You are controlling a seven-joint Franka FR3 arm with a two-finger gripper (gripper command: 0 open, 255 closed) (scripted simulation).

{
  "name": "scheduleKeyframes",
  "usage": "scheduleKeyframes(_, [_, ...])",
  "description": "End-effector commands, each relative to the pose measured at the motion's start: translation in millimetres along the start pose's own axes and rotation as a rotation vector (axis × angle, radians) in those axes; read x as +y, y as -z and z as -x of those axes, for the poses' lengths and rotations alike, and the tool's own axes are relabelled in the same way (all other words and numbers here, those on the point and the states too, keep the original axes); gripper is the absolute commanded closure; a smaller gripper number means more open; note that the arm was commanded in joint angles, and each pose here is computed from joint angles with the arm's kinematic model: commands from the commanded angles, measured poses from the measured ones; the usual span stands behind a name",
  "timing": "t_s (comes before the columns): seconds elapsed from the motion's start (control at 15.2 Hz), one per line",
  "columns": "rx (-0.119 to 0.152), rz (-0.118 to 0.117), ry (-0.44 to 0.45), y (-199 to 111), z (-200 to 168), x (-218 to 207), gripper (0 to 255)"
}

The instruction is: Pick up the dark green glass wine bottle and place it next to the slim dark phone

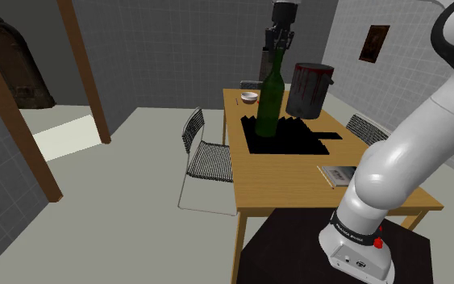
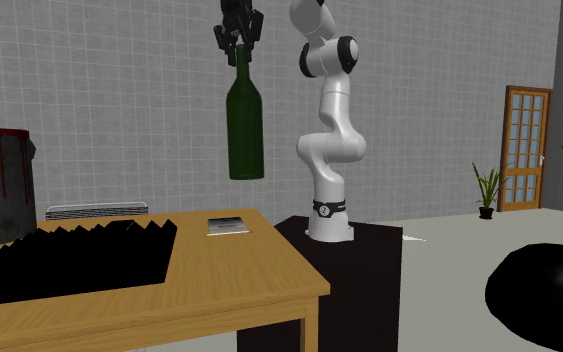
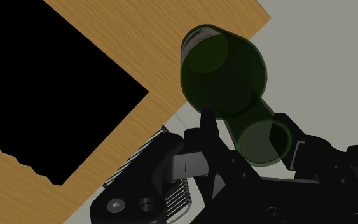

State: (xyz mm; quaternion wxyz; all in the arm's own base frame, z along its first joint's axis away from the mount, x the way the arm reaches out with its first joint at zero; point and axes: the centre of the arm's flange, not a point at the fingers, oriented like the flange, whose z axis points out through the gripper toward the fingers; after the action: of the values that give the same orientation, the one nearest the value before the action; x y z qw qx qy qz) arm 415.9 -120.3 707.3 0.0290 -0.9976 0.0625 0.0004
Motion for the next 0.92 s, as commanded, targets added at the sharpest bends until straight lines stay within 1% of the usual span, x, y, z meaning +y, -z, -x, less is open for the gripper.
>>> scheduleKeyframes(0.0, [0.000, 0.000, 0.000, 11, 0, 0, 255])
scheduleKeyframes(0.86, [0.000, 0.000, 0.000, 79, 0, -4, 255])
